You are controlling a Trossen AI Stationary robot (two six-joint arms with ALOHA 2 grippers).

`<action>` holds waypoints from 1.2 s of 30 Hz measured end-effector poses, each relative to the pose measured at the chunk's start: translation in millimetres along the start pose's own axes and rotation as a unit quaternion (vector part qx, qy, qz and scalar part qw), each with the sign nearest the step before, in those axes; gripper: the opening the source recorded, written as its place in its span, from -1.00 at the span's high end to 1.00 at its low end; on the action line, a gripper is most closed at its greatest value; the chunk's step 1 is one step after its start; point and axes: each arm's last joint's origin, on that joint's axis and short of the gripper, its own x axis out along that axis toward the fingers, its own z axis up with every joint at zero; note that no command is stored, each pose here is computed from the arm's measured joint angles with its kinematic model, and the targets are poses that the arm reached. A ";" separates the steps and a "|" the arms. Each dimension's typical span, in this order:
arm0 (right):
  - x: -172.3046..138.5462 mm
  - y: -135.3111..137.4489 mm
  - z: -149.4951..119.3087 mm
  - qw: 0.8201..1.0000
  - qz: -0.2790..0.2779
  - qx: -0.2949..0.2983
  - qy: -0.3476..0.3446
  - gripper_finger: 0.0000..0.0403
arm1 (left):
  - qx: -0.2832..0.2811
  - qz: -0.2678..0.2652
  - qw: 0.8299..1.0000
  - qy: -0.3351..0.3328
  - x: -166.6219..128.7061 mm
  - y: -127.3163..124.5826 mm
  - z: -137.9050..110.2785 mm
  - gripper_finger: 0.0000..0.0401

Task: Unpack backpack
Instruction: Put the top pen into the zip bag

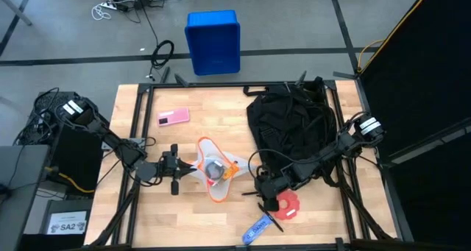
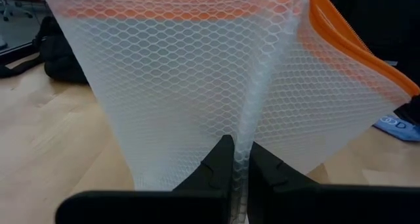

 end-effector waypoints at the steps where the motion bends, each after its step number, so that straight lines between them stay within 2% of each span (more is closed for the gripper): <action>1: -0.2 -0.1 -1.2 1.000 -0.010 0.001 0.001 0.05 | 0.000 0.000 1.000 0.000 0.0 0.0 0.0 1.00; 7: -0.5 -2.2 -5.4 0.999 -0.031 0.012 0.018 0.13 | -0.001 0.000 1.000 0.000 0.0 0.0 -0.1 1.00; 18: -0.7 4.6 -1.6 0.999 0.031 0.020 0.012 0.04 | -0.006 0.000 1.000 0.000 0.0 0.0 -0.1 1.00; 26: 21.5 2.4 -20.0 0.998 -0.031 0.017 0.057 0.08 | -0.008 -0.002 1.000 0.003 0.0 0.1 -0.7 1.00; 31: 25.5 -0.1 -19.9 0.998 -0.037 0.013 0.057 0.28 | -0.010 -0.002 1.000 0.002 0.0 0.0 -0.4 1.00; 36: 26.1 -2.8 -16.1 0.998 -0.032 -0.014 0.045 0.75 | -0.010 -0.003 1.000 0.002 0.0 0.0 -0.4 1.00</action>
